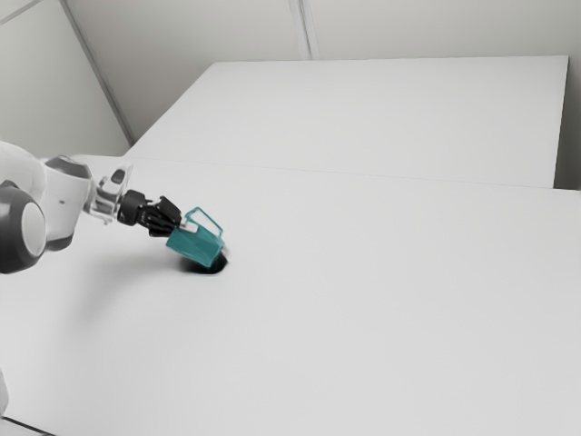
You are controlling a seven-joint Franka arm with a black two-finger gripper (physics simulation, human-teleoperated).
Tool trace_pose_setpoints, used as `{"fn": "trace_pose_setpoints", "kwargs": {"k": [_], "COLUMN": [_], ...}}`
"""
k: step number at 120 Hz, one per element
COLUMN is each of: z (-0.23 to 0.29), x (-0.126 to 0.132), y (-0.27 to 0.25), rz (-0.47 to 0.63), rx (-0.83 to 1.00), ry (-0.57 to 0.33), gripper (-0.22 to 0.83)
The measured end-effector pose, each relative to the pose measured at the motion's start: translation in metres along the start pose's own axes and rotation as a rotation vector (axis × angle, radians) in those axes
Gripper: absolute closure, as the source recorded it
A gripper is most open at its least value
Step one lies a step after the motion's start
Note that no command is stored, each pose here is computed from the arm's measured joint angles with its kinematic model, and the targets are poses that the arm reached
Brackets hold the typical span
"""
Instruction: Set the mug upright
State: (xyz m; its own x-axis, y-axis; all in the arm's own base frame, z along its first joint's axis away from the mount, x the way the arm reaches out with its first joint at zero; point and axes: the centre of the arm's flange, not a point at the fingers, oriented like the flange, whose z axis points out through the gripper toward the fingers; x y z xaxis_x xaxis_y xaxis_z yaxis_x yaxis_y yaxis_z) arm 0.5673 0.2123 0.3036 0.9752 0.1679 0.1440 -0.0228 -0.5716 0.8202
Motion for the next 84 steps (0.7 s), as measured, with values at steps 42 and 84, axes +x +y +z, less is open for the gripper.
{"fn": "trace_pose_setpoints", "kwargs": {"k": [42, 84], "z": [-0.004, 0.001], "x": [0.008, 0.026], "y": [0.056, 0.093], "rz": [0.068, 0.123], "rx": [0.027, 0.303], "ry": [-0.038, -0.186], "gripper": [0.77, 0.78]}}
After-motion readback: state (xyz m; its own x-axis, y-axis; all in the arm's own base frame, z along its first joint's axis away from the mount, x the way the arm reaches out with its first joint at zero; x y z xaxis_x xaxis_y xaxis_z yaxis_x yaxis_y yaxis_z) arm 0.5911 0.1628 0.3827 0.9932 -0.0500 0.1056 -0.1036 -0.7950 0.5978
